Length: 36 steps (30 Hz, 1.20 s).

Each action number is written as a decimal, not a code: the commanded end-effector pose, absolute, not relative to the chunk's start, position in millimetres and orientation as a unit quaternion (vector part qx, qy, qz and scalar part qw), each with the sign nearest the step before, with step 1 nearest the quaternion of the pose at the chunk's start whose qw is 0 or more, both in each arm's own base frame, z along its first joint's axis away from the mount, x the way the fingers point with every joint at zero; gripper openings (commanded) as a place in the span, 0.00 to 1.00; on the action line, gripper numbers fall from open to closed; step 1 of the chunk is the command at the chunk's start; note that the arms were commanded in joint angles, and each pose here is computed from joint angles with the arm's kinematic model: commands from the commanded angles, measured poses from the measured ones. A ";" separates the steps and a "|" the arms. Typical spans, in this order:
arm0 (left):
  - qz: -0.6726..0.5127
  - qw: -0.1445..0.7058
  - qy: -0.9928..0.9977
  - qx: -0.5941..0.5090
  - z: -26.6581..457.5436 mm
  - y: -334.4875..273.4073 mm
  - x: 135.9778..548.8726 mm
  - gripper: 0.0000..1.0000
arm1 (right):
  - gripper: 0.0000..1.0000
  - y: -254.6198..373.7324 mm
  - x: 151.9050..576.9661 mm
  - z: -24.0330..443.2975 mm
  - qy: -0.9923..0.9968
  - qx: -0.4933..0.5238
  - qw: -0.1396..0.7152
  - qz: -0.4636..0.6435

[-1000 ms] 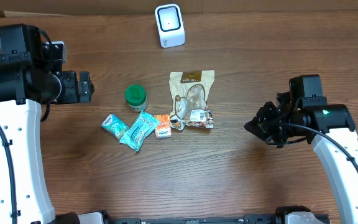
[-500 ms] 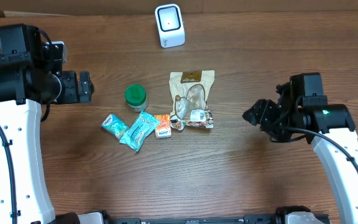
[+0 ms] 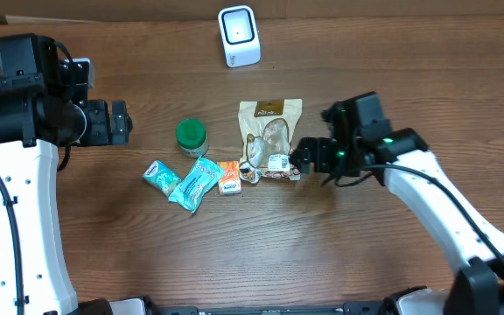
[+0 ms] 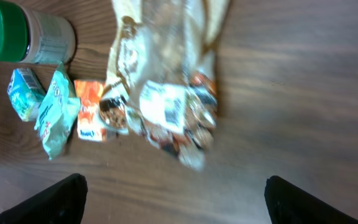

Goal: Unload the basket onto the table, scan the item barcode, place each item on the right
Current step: 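Reach the right gripper to the clear snack bag and grasp it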

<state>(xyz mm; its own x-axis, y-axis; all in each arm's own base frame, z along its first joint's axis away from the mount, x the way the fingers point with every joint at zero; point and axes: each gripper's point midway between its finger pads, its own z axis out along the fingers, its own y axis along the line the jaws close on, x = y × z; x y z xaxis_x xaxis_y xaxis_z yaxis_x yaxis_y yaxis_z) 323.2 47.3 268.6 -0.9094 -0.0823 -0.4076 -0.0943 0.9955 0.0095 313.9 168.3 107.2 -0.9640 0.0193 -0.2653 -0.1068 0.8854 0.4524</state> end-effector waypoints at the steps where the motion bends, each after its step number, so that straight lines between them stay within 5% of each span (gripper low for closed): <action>1: 0.013 0.215 0.975 -0.057 272.4 51.1 324.6 0.99 | 0.95 179.4 324.0 103.5 0.957 -0.041 0.141 0.251; 9: 0.013 0.215 0.975 -0.056 272.4 50.1 324.8 1.00 | 0.96 191.6 356.9 110.8 0.940 -0.043 0.200 0.274; 16: 0.013 0.215 0.975 -0.056 272.4 50.2 324.7 1.00 | 0.72 226.2 357.6 85.2 0.934 -0.019 0.158 0.320; 36: 0.013 0.215 0.975 -0.056 272.2 50.2 324.8 0.99 | 0.73 284.7 331.8 52.0 0.943 -0.007 0.118 0.312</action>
<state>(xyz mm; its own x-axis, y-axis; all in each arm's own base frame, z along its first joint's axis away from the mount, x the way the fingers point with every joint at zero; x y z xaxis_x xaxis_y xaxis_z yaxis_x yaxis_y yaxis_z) 323.0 48.8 268.6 -0.9091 -0.0861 -0.4076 -0.0985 0.9951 0.0096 331.7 285.1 51.9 -0.9691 0.0418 -0.2430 -0.1141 0.7977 0.5921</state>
